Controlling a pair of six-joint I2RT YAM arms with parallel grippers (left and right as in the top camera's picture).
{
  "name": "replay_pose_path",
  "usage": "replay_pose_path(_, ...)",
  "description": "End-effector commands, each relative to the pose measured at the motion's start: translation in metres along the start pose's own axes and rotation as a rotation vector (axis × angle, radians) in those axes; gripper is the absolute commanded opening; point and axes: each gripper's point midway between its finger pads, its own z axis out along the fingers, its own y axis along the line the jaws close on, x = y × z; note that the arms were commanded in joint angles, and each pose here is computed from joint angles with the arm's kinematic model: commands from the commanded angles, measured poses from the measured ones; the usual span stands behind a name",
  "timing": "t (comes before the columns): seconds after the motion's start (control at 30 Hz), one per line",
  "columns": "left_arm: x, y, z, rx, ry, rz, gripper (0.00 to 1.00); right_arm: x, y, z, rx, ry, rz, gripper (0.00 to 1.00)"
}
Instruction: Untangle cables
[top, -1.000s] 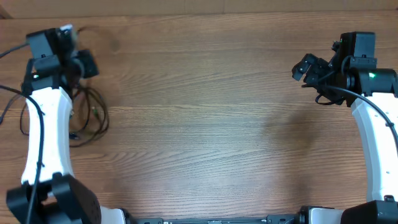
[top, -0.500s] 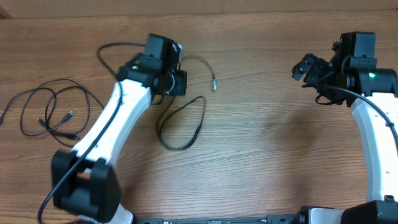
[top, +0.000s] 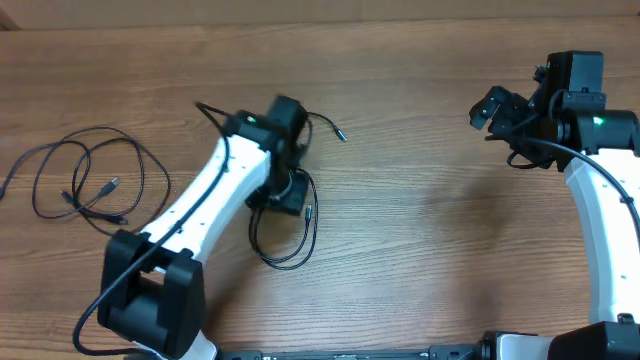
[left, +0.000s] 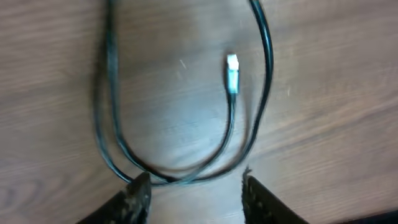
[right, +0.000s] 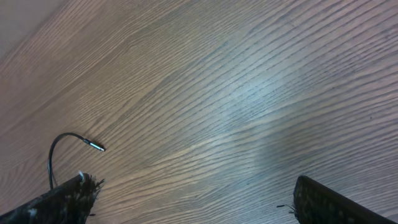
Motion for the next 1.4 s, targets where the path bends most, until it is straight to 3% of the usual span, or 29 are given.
replay_pose_path(0.0,0.029,-0.01,0.018,-0.004,0.078,0.045,0.49,-0.001,0.0,-0.002,-0.002,-0.006,0.005,1.0)
replay_pose_path(0.17,0.068,0.05,0.036,-0.296,0.183,-0.081,0.5,-0.001,0.0,-0.002,-0.002,-0.006,0.005,1.0)
replay_pose_path(0.23,0.078,0.06,0.043,-0.335,0.19,-0.218,0.8,-0.001,0.0,-0.002,-0.002,-0.006,0.005,1.0)
replay_pose_path(0.33,0.078,0.074,0.058,-0.32,0.161,-0.371,0.62,-0.001,0.0,-0.002,-0.002,-0.006,0.005,1.0)
replay_pose_path(0.37,0.075,0.075,0.065,-0.272,0.153,-0.407,0.51,-0.001,0.0,-0.002,-0.002,-0.006,0.005,1.0)
replay_pose_path(0.43,0.068,0.075,0.075,-0.169,0.143,-0.445,0.05,-0.001,0.0,-0.002,-0.002,-0.006,0.005,1.0)
replay_pose_path(0.57,0.041,0.048,0.051,0.059,0.121,-0.221,0.04,-0.001,0.0,-0.002,-0.002,-0.006,0.005,1.0)
replay_pose_path(0.7,-0.011,0.016,-0.031,0.348,-0.03,-0.067,0.04,-0.001,0.0,-0.002,-0.002,-0.006,0.005,1.0)
replay_pose_path(0.77,-0.019,0.022,-0.061,0.347,-0.066,-0.069,0.09,-0.001,0.0,-0.002,-0.002,-0.006,0.005,1.0)
replay_pose_path(0.83,-0.007,0.062,-0.048,0.117,-0.009,-0.282,0.38,-0.001,0.0,-0.002,-0.002,-0.006,0.005,1.0)
replay_pose_path(0.87,0.008,0.077,-0.029,0.024,0.043,-0.342,0.66,-0.001,0.0,-0.002,-0.002,-0.006,0.005,1.0)
replay_pose_path(1.1,0.048,0.091,0.036,-0.049,0.15,-0.391,0.56,-0.001,0.0,-0.002,-0.002,-0.006,0.005,1.0)
replay_pose_path(1.17,0.048,0.092,0.06,-0.043,0.115,-0.445,0.44,-0.001,0.0,-0.002,-0.002,-0.006,0.005,1.0)
replay_pose_path(1.37,0.046,0.093,0.091,-0.025,0.047,-0.491,0.28,-0.001,0.0,-0.002,-0.002,-0.006,0.005,1.0)
